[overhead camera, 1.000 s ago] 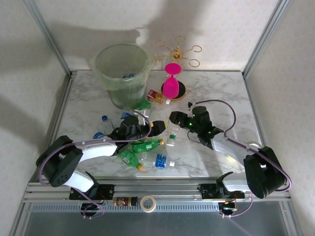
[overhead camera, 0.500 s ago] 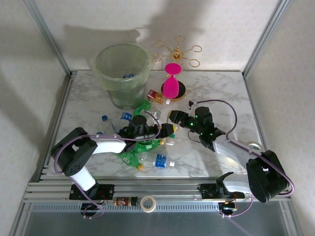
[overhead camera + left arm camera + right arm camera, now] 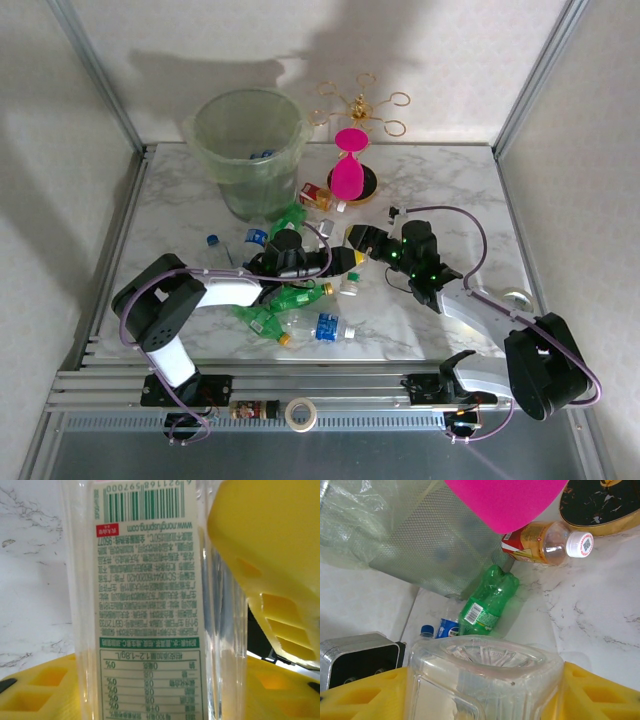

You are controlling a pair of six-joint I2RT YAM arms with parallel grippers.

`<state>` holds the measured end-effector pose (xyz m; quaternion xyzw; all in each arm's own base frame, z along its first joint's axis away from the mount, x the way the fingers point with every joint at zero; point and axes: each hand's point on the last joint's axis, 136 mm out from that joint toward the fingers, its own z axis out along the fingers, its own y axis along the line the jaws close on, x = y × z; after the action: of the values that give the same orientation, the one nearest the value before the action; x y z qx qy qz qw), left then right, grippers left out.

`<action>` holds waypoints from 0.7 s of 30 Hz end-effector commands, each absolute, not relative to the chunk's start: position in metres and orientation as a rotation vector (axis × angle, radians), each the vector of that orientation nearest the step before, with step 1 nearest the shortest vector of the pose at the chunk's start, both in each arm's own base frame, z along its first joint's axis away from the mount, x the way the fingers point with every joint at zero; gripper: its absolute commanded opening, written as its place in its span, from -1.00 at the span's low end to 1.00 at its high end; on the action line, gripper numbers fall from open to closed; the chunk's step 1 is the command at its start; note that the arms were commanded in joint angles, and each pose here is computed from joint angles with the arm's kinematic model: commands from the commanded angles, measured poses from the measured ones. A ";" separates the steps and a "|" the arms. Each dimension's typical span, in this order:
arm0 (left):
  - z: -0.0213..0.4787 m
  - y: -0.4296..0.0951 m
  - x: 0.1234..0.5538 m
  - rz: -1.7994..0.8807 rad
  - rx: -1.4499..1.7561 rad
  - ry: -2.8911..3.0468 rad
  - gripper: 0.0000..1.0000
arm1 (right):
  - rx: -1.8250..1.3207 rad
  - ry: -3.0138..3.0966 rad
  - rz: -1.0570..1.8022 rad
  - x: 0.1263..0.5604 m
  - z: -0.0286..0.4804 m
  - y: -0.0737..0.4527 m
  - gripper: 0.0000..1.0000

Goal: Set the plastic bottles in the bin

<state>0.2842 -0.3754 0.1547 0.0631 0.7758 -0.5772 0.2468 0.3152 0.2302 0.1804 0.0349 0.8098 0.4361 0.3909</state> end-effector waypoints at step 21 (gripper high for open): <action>0.254 -0.279 0.356 -1.060 0.133 1.975 -0.21 | 0.313 2.015 0.815 0.329 0.181 0.178 0.84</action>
<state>0.3455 -0.2947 0.2107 0.0293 0.8040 -0.4635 0.3713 0.3277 0.1833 0.1920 0.1110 0.8127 0.3414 0.4589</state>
